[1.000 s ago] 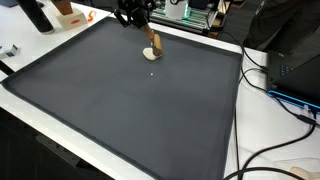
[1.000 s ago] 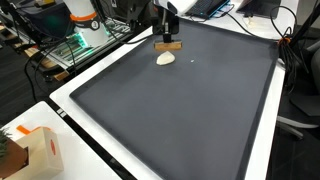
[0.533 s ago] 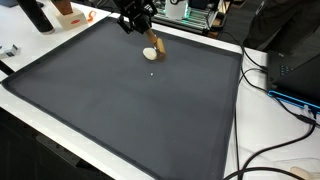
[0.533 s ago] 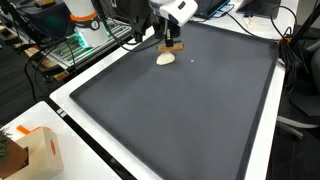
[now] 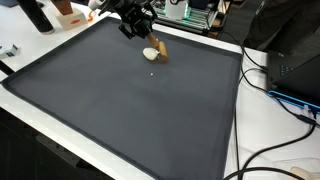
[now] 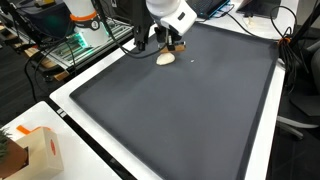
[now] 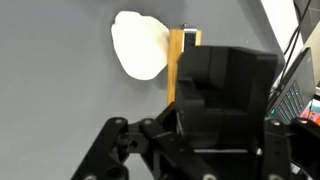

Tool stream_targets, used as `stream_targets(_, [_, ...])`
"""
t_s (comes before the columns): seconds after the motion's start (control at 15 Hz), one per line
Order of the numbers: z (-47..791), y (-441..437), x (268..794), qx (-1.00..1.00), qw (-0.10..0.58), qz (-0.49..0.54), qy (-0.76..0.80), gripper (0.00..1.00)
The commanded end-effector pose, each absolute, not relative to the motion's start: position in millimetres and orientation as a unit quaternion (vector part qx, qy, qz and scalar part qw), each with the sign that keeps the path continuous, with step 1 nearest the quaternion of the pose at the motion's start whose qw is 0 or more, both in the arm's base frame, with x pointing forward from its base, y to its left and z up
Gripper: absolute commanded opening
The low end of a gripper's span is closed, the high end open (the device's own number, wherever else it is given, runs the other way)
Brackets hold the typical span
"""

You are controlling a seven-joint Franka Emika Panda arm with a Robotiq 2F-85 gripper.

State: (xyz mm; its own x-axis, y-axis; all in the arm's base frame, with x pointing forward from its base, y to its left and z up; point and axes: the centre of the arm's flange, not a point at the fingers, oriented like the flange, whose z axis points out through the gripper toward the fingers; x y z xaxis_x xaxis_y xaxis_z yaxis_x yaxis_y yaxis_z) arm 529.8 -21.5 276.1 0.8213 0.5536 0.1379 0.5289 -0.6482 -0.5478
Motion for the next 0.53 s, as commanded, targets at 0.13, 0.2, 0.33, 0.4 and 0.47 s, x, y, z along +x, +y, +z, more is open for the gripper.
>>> stream_targets(0.13, [269.3, -24.2, 536.9, -0.897, 0.328, 0.017, -0.295, 0.19])
stream_targets(0.2, [268.3, -24.5, 537.5, -0.897, 0.331, 0.018, -0.293, 0.19])
stream_targets(0.33, [266.2, -25.8, 538.6, -0.895, 0.339, 0.018, -0.288, 0.19])
stream_targets(0.4, [265.4, -26.4, 539.0, -0.895, 0.343, 0.017, -0.286, 0.19])
stream_targets(0.47, [264.7, -27.0, 540.1, -0.894, 0.347, 0.017, -0.284, 0.19])
